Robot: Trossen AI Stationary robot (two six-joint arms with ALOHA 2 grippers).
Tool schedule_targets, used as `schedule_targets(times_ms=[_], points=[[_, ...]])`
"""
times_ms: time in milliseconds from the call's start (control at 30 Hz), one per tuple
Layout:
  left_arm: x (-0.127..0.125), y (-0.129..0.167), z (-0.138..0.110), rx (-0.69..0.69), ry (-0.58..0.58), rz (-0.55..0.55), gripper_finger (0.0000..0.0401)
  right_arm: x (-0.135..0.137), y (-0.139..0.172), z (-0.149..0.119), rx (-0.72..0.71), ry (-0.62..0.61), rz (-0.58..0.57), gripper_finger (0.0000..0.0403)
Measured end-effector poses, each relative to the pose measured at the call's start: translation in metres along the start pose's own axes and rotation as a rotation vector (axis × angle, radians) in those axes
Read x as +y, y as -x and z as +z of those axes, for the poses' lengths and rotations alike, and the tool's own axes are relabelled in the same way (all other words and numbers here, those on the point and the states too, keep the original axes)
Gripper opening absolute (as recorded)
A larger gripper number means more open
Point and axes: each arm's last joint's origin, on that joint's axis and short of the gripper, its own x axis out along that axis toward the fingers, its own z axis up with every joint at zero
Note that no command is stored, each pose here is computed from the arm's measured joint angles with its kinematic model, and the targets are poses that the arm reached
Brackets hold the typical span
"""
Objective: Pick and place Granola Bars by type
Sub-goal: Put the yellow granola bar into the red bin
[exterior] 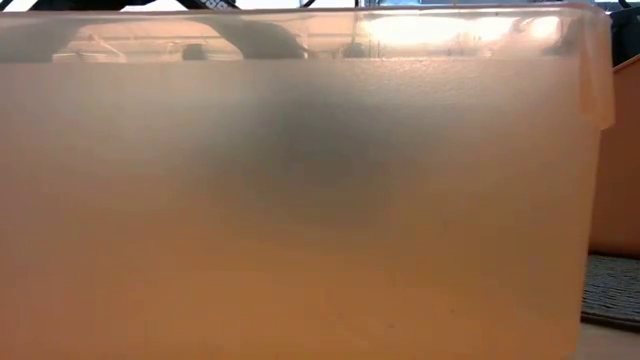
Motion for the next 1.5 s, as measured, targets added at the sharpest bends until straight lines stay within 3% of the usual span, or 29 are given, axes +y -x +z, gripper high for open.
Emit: schedule_targets(times_ms=[100,433,733,933,1100,1267,1500], points=[[-0.002,0.004,0.000,-0.007,-0.015,-0.006,0.0012,0.000,0.000,0.000,0.000,0.000,0.000,0.0000],[-0.014,0.038,0.003,-0.100,-0.110,-0.004,0.0008,0.000,0.000,0.000,0.000,0.000,0.000,0.0000],[-0.043,0.091,-0.006,-0.229,-0.350,-0.014,0.0010,0.000,0.000,0.000,0.003,0.000,-0.001,0.0000],[-0.084,0.107,-0.033,-0.272,-0.665,-0.005,0.0006,0.000,0.000,0.000,0.003,0.000,-0.001,0.0000],[-0.100,0.111,-0.051,-0.307,-0.722,-0.040,0.0006,0.000,0.000,0.000,0.004,0.000,0.000,0.0000],[-0.081,0.108,-0.067,-0.362,-0.660,-0.063,0.0006,0.000,0.000,0.000,0.005,0.000,0.000,0.0000],[-0.026,0.116,-0.098,-0.568,-0.552,-0.200,0.0007,0.000,-0.001,-0.001,0.017,0.000,-0.001,0.0000]])
